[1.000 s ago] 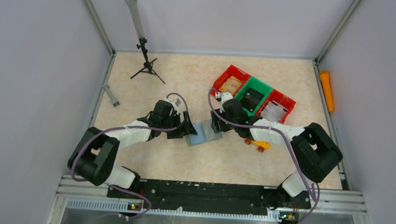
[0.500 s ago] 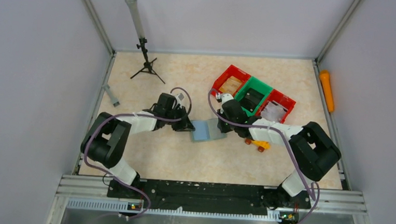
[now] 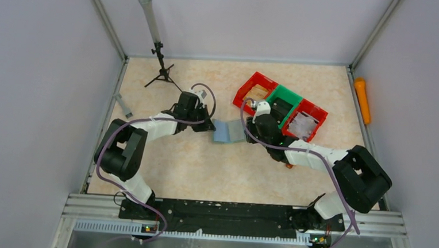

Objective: Take the credit cards out of the card holder
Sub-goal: Remove the credit card from the card holder.

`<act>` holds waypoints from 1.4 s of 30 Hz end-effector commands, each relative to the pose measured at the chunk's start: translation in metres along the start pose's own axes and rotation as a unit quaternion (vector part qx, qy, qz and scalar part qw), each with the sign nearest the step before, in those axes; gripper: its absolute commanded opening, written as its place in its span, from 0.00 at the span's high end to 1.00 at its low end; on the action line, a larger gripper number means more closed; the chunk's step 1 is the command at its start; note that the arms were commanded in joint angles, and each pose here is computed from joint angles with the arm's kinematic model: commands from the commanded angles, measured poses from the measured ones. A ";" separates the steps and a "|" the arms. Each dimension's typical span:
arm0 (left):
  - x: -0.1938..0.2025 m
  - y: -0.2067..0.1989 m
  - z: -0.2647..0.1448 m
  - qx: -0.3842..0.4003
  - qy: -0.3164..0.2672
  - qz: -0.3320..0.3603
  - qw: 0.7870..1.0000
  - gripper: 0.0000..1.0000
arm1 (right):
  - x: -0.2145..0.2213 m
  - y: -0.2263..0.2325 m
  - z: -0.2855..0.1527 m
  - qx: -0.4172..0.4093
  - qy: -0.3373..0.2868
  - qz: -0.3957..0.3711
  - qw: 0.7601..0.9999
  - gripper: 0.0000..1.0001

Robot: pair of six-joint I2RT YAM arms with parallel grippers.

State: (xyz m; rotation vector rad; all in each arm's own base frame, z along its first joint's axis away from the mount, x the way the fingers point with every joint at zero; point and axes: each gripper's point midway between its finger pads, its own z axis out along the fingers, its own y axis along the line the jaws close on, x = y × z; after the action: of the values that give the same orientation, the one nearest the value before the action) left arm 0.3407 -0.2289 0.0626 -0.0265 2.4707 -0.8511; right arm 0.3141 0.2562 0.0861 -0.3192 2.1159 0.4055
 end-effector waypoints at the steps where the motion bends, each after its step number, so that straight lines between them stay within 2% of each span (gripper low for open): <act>1: -0.012 -0.009 0.001 0.007 -0.038 0.036 0.999 1.00 | -0.024 -0.016 -0.003 0.058 -0.048 0.013 0.997 0.59; 5: -0.006 -0.008 0.005 0.000 -0.030 0.039 0.999 1.00 | -0.012 -0.021 0.006 0.075 -0.027 0.006 0.997 0.33; 7: -0.004 -0.006 0.010 -0.009 -0.021 0.042 0.999 1.00 | -0.007 -0.016 0.010 0.061 -0.019 0.006 0.998 0.25; 9: -0.004 -0.006 0.012 -0.015 -0.019 0.045 0.999 1.00 | -0.001 -0.015 0.015 0.059 -0.006 0.007 0.998 0.21; 13: 0.000 -0.002 0.011 -0.030 -0.010 0.045 0.998 1.00 | 0.010 -0.022 0.024 0.083 0.023 0.005 0.996 0.21; 22: 0.005 0.003 0.010 -0.054 0.004 0.061 0.997 1.00 | 0.017 -0.038 0.037 0.113 0.035 0.022 0.993 0.35; 28: 0.011 0.008 0.016 -0.072 0.031 0.068 0.995 1.00 | 0.016 -0.046 0.043 0.117 0.037 0.017 0.992 0.53; 30: 0.011 0.006 0.016 -0.069 0.033 0.071 0.995 1.00 | 0.014 -0.043 0.045 0.108 0.038 0.005 0.993 0.56; 32: 0.011 0.005 0.016 -0.066 0.032 0.075 0.994 1.00 | 0.015 -0.037 0.049 0.092 0.044 -0.005 0.995 0.63; 34: 0.013 0.003 0.017 -0.059 0.034 0.077 0.995 1.00 | 0.015 -0.033 0.051 0.080 0.050 -0.010 0.996 0.78; 36: 0.014 -0.001 0.018 -0.049 0.037 0.076 0.995 1.00 | 0.012 -0.026 0.050 0.061 0.049 -0.010 0.997 0.97; 37: 0.014 -0.003 0.018 -0.043 0.038 0.075 0.996 1.00 | 0.011 -0.022 0.048 0.050 0.045 -0.010 0.998 1.00; 42: 0.016 -0.006 0.020 -0.033 0.039 0.066 0.997 1.00 | -0.007 -0.001 0.032 -0.020 -0.003 -0.006 1.000 1.00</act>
State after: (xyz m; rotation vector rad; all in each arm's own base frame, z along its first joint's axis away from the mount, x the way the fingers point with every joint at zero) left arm 0.3364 -0.2371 0.0428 0.1153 2.5458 -0.6714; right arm 0.3427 0.2434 0.0323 -0.3075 2.2482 0.2337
